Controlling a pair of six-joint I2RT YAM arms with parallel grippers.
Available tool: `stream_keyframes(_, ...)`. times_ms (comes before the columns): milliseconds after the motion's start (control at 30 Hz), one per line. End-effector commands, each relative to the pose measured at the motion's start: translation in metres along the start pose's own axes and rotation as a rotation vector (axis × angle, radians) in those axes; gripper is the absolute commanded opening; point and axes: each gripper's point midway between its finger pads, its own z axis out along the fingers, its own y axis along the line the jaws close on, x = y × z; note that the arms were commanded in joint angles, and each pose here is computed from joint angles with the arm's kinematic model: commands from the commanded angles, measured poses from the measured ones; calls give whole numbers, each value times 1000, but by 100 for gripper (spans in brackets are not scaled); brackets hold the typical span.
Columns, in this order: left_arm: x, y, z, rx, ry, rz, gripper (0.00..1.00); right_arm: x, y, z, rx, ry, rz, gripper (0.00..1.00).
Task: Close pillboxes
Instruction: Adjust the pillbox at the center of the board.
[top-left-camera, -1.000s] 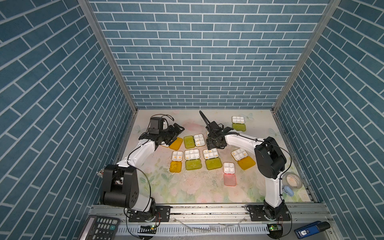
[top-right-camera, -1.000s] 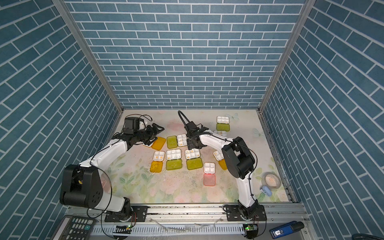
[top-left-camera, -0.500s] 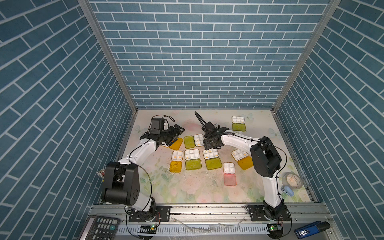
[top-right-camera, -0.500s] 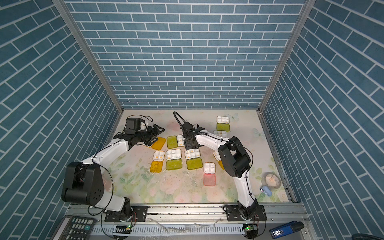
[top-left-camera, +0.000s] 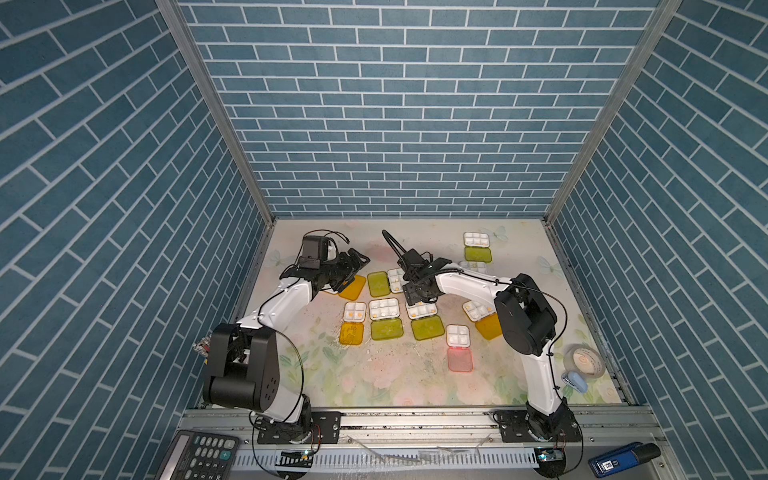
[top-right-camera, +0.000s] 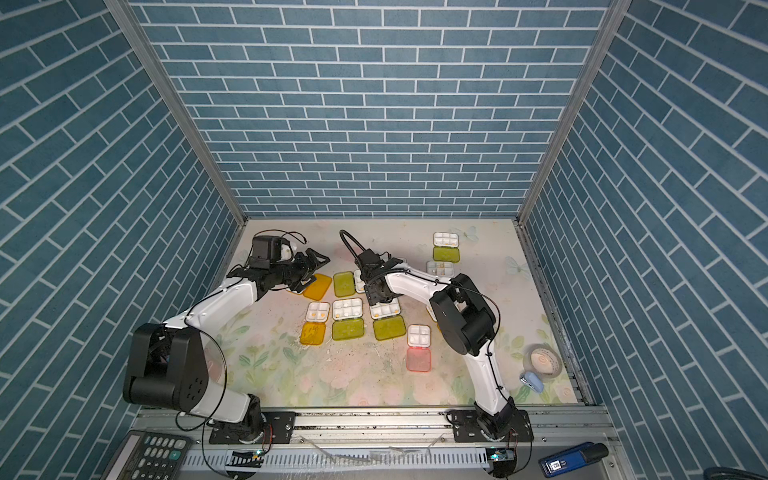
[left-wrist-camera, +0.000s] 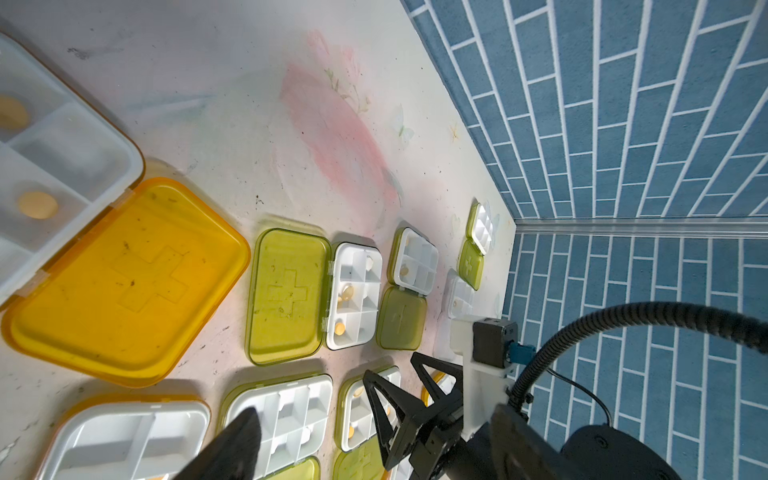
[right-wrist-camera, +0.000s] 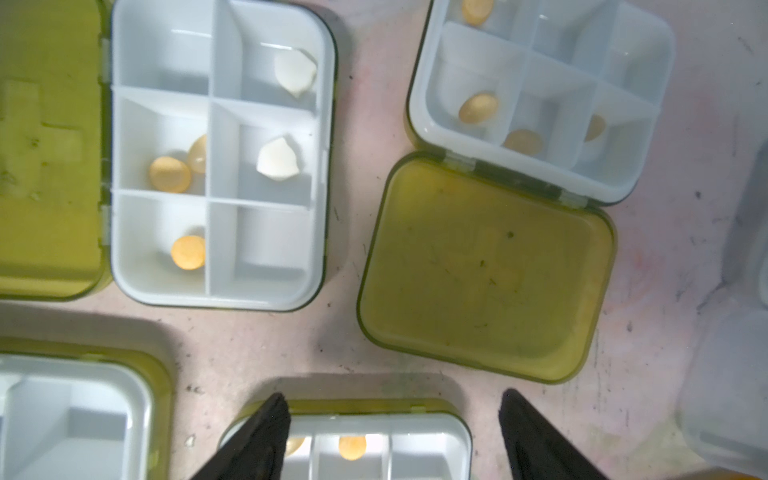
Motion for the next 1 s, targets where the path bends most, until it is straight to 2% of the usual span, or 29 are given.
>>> stream_keyframes(0, 1, 5, 2, -7, 4, -10, 88, 5, 8, -1, 1, 19, -43, 81)
stream_keyframes(300, 1, 5, 2, -7, 5, -11, 88, 27, 22, -5, -40, 37, -85, 79)
stream_keyframes(733, 2, 6, 4, -7, 11, -10, 87, 45, 22, -44, -146, 27, -83, 79)
stream_keyframes(967, 13, -2, 9, -3, 48, 33, 87, 54, 17, -50, -225, 62, -5, 79)
